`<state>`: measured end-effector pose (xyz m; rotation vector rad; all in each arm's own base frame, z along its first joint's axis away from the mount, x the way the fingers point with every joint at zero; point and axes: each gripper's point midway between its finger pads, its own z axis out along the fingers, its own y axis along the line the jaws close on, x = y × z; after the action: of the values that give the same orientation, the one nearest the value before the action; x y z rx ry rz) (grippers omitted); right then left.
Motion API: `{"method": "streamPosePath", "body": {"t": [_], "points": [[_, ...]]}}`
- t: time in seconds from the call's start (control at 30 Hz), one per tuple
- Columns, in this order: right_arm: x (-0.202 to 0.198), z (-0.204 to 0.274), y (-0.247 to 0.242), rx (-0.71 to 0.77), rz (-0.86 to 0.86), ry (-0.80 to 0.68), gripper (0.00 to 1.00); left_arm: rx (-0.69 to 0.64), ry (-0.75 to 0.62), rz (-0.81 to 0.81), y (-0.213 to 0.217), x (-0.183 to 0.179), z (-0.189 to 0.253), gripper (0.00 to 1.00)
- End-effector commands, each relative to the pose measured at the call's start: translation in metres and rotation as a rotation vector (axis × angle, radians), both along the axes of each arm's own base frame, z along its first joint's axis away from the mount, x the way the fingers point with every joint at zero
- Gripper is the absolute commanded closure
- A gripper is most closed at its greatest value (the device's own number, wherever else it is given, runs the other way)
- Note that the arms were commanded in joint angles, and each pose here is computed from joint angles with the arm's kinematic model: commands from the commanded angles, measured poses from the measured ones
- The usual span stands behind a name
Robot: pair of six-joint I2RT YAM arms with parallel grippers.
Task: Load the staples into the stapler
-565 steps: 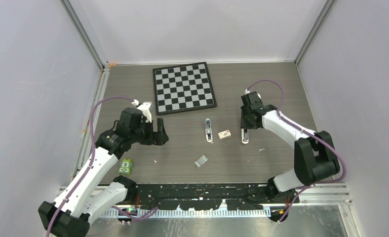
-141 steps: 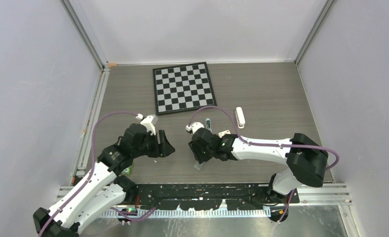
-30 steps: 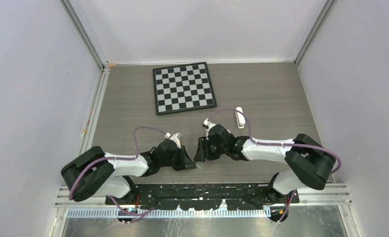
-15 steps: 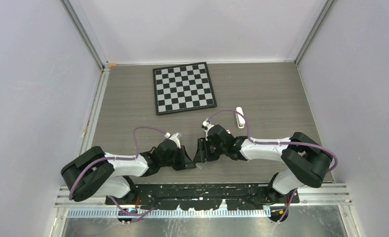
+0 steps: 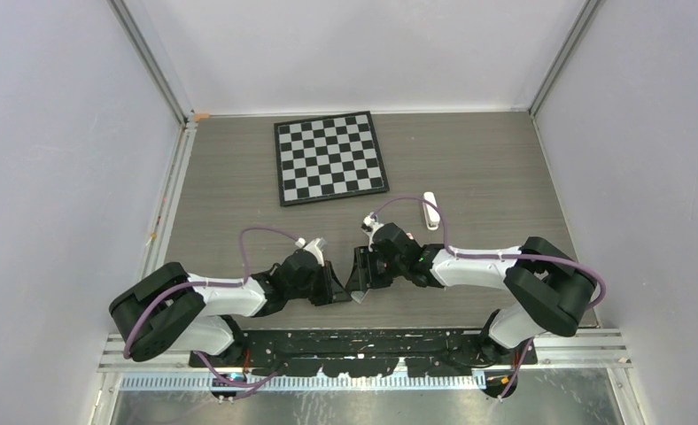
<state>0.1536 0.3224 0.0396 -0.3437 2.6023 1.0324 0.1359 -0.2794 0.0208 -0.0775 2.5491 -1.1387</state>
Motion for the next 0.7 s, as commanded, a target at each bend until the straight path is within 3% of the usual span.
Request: {"method": "streamPosePath", "body": {"t": [0.0,0.5,0.67], "points": [[0.001,0.017,0.012,0.076,0.009,-0.010,0.49,-0.002,-0.042,0.016,-0.001,0.007,0.003,0.88],[0.014,0.036,0.001,0.056,-0.039,-0.099,0.54,0.005,-0.044,0.019,0.001,0.007,0.002,0.88],[0.015,0.022,-0.011,-0.035,-0.033,-0.103,0.54,0.005,-0.049,0.022,0.002,0.007,0.003,0.88]]}}
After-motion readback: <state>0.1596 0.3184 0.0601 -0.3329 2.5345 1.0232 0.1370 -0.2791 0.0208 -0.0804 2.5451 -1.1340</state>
